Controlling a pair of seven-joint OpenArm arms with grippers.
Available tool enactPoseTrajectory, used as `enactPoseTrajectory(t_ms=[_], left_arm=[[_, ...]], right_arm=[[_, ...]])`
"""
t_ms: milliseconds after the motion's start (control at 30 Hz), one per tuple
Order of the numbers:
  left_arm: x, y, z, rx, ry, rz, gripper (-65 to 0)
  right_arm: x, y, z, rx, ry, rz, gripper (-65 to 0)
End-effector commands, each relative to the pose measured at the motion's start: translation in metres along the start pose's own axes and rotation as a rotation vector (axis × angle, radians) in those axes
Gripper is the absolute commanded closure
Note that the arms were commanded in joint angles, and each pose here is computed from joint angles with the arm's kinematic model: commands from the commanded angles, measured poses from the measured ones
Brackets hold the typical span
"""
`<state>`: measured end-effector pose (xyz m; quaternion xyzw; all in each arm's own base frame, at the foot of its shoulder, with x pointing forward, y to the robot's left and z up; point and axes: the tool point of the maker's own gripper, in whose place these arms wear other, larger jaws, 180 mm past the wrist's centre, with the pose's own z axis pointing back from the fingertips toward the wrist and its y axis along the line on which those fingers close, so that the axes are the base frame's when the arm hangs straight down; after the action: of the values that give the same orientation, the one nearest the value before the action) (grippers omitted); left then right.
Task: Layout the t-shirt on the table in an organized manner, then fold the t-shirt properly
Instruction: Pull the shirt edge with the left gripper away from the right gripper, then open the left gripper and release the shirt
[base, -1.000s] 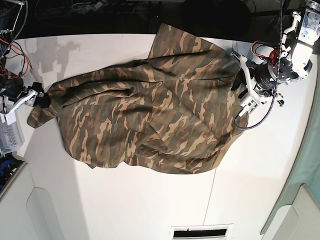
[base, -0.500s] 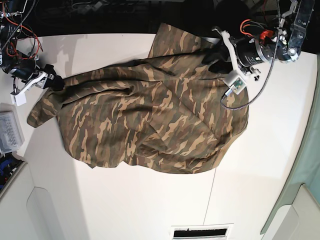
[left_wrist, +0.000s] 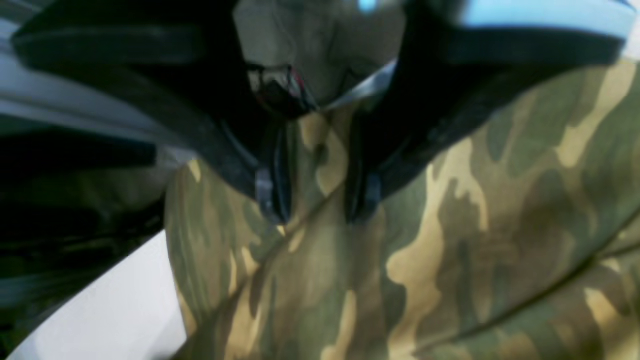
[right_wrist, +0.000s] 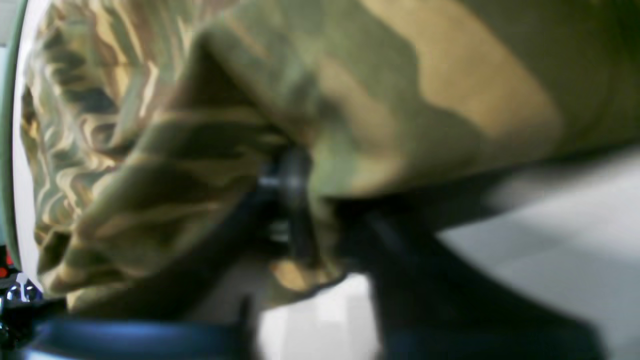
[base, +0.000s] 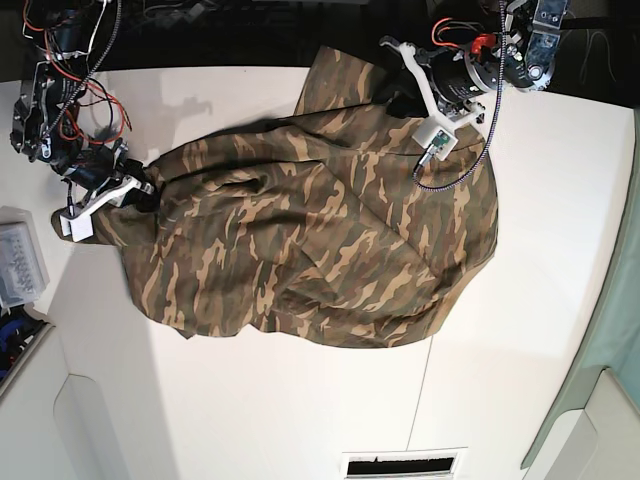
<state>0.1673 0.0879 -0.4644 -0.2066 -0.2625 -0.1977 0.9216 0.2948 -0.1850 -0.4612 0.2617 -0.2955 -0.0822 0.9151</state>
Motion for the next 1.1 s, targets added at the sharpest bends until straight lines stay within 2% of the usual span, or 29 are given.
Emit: enactPoseTrajectory(t_ms=[0, 133, 267, 467, 500, 600, 633, 667, 867, 1000, 1067], left_arm=[[-0.007, 0.02, 0.001, 0.075, 0.047, -0.011, -22.3], [-0.021, 0.065, 0.005, 0.18, 0.131, -0.057, -22.3], [-0.022, 0.115, 0.023, 0.273, 0.193, -0.13, -22.4], [0.0, 0.156, 0.048, 0.344, 0.173, -0.215, -22.4], [0.005, 0.159, 0.049, 0.35, 0.165, -0.221, -22.4], [0.015, 0.16, 0.047, 0.352, 0.144, -0.221, -22.4], [0.017, 0.16, 0.047, 0.352, 0.137, -0.219, -22.4], [0.019, 0.159, 0.046, 0.35, 0.132, -0.217, -22.4], [0.023, 0.149, 0.04, 0.316, 0.104, -0.19, -22.4], [0.042, 0.13, 0.038, 0.248, 0.025, -0.158, -22.4], [0.055, 0.127, 0.037, 0.256, -0.025, -0.117, -22.4]], right_arm=[[0.026, 0.002, 0.003, 0.003, -0.053, 0.031, 0.0], [0.059, 0.001, 0.01, -0.002, -0.098, 0.067, 0.0], [0.102, -0.003, 0.028, 0.004, -0.175, 0.085, 0.0], [0.14, -0.011, 0.049, -0.022, -0.229, 0.109, 0.0], [0.141, -0.012, 0.049, -0.026, -0.228, 0.112, -1.3], [0.135, -0.013, 0.047, -0.031, -0.212, 0.11, -30.2], [0.131, -0.014, 0.046, -0.034, -0.199, 0.109, -36.4], [0.128, -0.016, 0.046, -0.035, -0.194, 0.107, -39.2], [0.114, -0.018, 0.045, -0.029, -0.162, 0.088, -39.2], [0.092, -0.023, 0.044, -0.028, -0.12, 0.063, -39.2], [0.078, -0.029, 0.044, -0.038, -0.095, 0.052, -39.2]])
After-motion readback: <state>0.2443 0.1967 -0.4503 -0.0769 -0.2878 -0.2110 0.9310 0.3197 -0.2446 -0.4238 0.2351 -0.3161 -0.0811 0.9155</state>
